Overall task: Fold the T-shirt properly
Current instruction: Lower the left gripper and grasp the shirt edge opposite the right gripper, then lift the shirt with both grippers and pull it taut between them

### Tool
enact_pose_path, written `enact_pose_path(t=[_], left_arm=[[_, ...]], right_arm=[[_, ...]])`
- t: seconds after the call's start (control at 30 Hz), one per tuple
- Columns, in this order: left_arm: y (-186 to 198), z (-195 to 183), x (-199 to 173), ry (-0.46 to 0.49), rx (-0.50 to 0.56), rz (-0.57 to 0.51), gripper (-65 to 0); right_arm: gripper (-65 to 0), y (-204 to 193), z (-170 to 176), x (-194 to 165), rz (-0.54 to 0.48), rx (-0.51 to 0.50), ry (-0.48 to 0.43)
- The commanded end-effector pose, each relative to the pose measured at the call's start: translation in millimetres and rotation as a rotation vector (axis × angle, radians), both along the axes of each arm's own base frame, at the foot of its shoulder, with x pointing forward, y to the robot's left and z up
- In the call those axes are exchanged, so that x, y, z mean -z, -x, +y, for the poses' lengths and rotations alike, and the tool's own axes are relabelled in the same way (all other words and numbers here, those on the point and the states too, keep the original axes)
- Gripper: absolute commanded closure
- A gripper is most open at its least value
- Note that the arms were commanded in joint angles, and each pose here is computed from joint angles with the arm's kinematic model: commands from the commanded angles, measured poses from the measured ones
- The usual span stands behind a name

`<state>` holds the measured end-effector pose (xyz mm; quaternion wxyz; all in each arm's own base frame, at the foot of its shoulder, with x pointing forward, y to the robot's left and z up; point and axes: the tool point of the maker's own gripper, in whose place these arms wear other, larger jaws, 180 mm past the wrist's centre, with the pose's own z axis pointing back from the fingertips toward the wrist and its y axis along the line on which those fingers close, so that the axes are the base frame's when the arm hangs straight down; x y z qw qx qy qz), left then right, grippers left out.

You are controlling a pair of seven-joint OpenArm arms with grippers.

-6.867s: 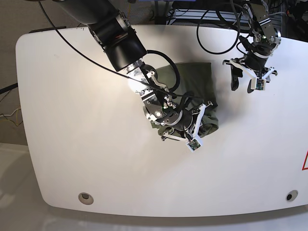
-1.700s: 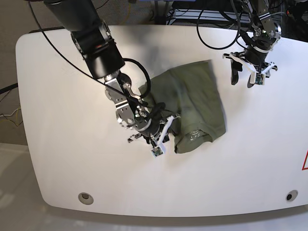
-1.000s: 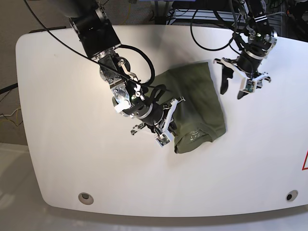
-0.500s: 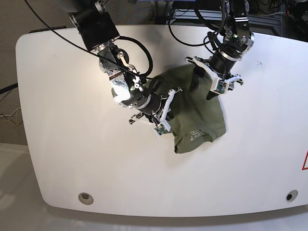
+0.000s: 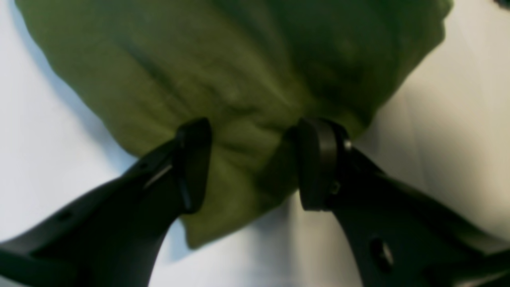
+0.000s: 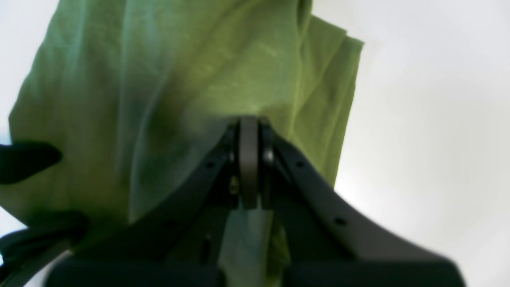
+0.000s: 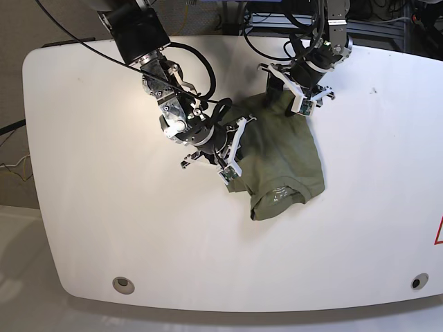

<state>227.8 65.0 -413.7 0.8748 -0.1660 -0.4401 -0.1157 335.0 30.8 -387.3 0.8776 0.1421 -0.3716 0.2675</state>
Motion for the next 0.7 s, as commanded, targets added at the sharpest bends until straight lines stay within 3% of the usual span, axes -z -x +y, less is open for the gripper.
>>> enact_pose_path(t=[0.0, 0.2, 0.4, 0.67], left_arm=[[-1, 2, 0, 0.033, -0.021, -0.028, -32.4], [3, 25, 15, 0.004, -0.049, -0.007, -32.4], [6, 36, 23, -0.025, -0.037, 0.01, -32.4], [3, 43, 22, -0.042, -0.03, 0.002, -32.4]], right_arm=[[0.0, -9, 2, -14, -0.052, 0.001, -0.015], [0.0, -3, -1, -7, -0.033, 0.009, -0.01], [0.0, -2, -23, 4, -0.008, 0.116, 0.004], [0.0, 4, -33, 12, 0.017, 0.154, 0.004]])
